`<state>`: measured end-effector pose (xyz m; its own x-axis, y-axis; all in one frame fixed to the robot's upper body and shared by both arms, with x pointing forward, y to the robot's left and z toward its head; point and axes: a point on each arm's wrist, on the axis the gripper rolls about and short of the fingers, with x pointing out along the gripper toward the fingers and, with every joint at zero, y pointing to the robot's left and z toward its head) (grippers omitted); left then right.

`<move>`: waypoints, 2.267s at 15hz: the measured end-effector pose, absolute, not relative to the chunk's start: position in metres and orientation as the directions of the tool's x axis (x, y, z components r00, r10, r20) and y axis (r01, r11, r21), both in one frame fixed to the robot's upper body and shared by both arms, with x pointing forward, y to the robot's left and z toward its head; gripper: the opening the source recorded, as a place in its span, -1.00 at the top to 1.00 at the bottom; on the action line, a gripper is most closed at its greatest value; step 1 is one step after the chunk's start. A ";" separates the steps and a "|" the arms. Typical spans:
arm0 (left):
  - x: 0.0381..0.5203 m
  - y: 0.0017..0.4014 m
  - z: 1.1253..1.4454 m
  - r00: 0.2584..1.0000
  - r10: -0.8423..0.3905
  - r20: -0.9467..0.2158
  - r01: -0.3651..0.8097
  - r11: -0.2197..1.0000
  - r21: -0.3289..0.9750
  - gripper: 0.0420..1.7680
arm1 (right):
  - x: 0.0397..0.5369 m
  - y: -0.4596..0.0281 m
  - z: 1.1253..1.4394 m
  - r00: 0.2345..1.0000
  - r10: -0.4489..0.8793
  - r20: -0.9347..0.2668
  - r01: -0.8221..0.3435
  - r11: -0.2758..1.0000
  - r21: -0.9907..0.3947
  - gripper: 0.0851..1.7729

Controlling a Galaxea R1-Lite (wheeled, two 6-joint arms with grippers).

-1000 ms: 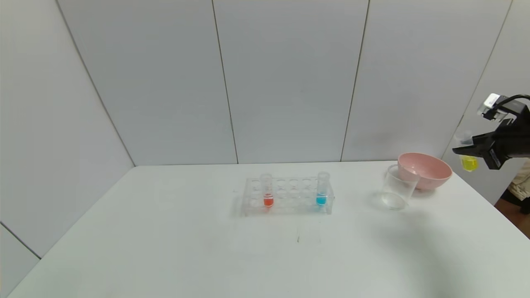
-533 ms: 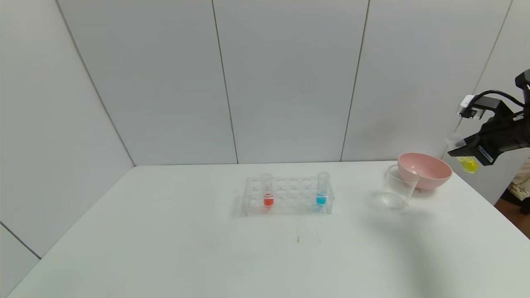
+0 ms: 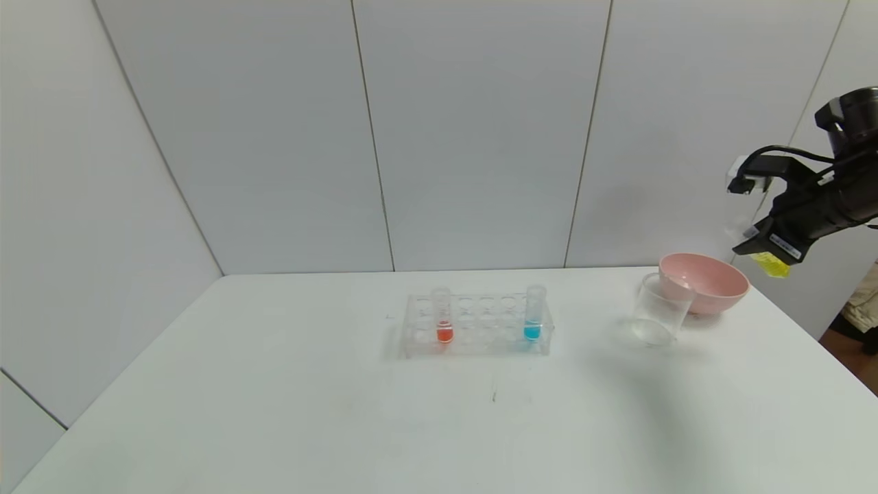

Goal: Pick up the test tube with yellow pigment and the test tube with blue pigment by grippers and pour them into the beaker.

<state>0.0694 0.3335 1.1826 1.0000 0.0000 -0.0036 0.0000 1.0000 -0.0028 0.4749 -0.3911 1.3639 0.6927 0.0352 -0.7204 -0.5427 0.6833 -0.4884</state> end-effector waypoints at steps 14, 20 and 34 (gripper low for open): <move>0.069 0.334 1.183 1.000 0.000 -0.004 0.000 1.000 -0.003 -1.00 | 0.496 -0.359 1.337 0.627 -0.110 -0.771 -0.619 0.530 -0.579 0.50; 0.069 0.334 1.183 1.000 0.000 -0.004 0.000 1.000 -0.003 -1.00 | 0.504 -0.350 1.321 0.591 -0.144 -0.794 -0.660 0.480 -0.578 0.50; 0.069 0.334 1.183 1.000 0.000 -0.004 0.000 1.000 -0.003 -1.00 | 0.507 -0.327 1.314 0.567 -0.233 -0.790 -0.679 0.412 -0.608 0.50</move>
<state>0.0694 0.3335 1.1826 1.0000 0.0000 -0.0036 0.0000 1.0000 -0.0028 0.5065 -0.3267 1.3136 0.5667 -0.2331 -0.7903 -0.6787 0.4117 -0.6081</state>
